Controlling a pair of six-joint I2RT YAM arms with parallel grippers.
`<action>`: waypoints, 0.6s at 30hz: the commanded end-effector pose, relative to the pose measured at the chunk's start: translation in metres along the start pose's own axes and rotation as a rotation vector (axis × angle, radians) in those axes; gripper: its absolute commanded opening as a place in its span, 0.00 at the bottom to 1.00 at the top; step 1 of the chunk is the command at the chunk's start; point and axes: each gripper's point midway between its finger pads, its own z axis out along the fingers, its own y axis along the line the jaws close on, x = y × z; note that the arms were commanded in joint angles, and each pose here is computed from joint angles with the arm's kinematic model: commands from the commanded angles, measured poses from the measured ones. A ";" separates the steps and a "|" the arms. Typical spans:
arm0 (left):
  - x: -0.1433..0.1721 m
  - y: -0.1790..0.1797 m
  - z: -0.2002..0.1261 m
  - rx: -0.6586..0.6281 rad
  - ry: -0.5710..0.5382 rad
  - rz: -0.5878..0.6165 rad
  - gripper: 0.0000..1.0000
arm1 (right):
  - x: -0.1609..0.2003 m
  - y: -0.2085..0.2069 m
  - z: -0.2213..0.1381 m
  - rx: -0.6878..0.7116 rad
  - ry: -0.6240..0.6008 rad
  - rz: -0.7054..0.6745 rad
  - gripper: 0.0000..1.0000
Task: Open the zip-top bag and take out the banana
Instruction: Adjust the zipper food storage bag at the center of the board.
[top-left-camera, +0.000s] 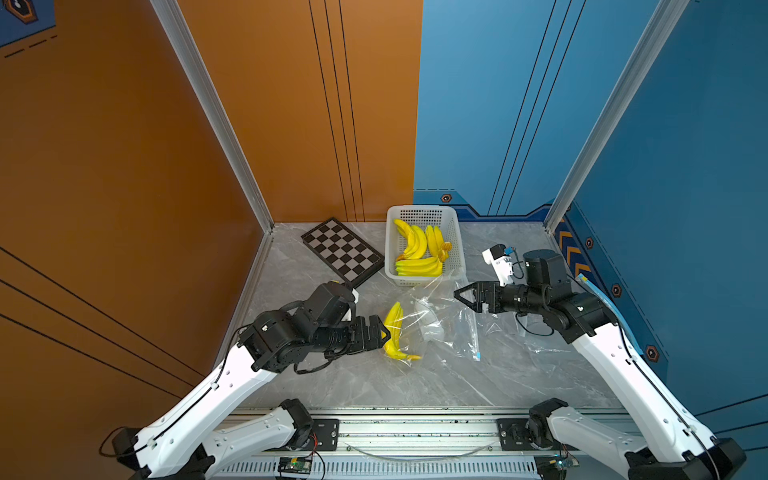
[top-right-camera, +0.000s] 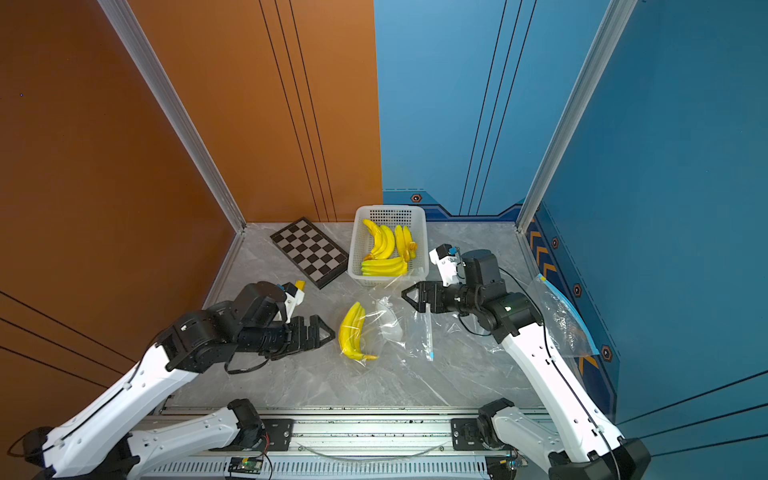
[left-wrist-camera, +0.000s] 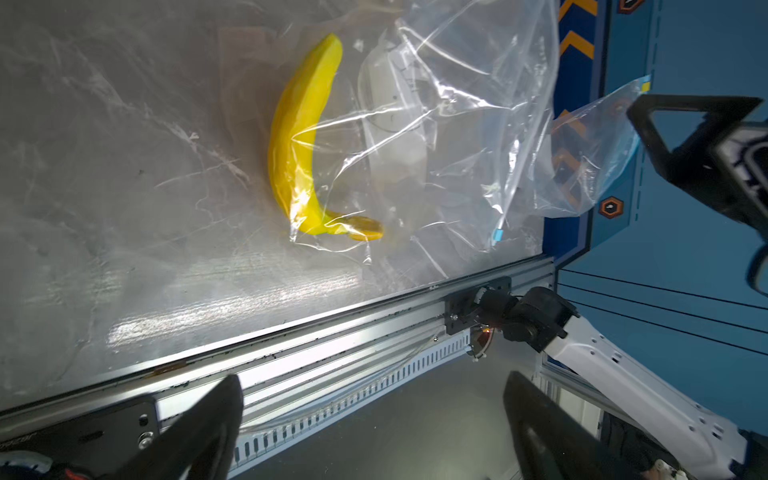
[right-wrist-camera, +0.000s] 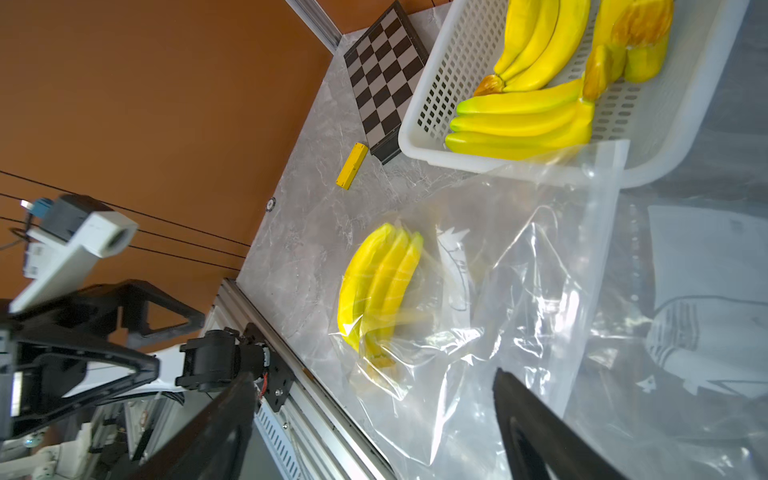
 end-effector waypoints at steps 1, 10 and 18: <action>0.007 0.020 0.017 -0.115 -0.024 -0.043 0.98 | 0.032 -0.021 0.001 -0.010 0.073 0.173 0.82; 0.022 0.038 0.044 -0.148 -0.007 -0.082 0.98 | 0.070 -0.034 0.012 -0.008 0.146 0.175 0.66; 0.032 0.055 0.051 -0.087 -0.013 -0.170 0.98 | 0.068 -0.056 0.016 0.088 0.137 0.130 0.67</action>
